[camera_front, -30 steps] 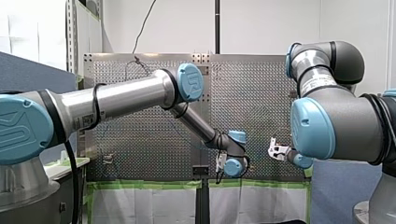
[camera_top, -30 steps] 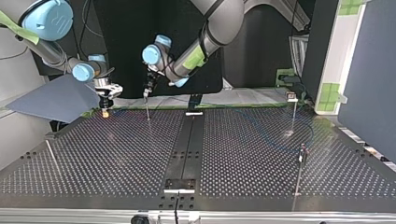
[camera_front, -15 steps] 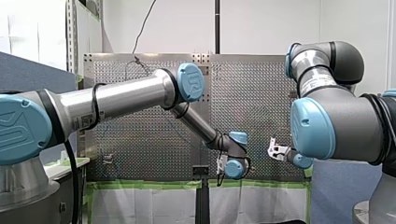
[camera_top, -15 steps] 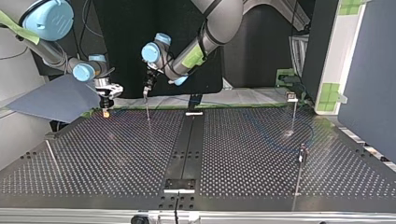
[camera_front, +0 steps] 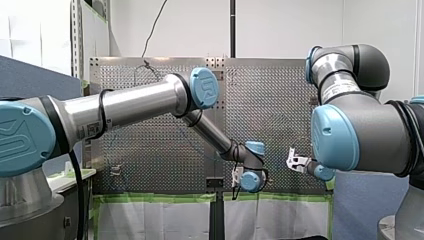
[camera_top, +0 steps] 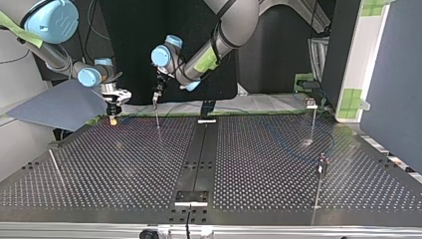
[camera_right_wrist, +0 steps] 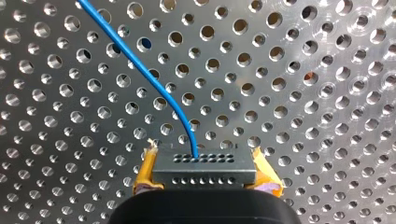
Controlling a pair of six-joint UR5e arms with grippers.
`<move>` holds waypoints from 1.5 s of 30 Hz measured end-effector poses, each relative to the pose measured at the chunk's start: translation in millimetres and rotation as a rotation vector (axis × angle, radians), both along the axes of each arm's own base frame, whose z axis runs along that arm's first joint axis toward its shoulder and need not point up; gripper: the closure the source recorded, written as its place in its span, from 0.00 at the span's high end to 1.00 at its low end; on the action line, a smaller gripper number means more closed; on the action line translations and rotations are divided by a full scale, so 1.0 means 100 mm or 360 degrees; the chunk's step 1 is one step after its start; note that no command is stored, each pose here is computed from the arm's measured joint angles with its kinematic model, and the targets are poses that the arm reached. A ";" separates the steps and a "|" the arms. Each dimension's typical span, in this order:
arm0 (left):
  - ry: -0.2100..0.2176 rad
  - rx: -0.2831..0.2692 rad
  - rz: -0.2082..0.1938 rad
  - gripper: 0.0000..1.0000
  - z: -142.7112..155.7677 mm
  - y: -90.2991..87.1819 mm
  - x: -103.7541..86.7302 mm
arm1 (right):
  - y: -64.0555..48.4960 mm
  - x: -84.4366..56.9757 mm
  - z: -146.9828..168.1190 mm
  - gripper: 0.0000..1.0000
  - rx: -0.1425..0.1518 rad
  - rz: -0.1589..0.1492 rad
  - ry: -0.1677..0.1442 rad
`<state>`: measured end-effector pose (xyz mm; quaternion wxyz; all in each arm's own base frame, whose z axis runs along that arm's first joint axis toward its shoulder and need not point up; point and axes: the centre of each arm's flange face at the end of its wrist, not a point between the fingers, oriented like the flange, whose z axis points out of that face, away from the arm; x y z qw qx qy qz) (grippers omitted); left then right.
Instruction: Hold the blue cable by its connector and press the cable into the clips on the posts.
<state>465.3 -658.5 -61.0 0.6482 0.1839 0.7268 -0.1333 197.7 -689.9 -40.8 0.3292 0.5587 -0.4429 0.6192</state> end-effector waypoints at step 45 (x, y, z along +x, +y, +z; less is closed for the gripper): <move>-0.0072 -0.0321 -0.0021 1.00 0.89 -0.18 -0.58 | 0.00 0.00 -0.01 0.00 0.0006 0.0003 0.0002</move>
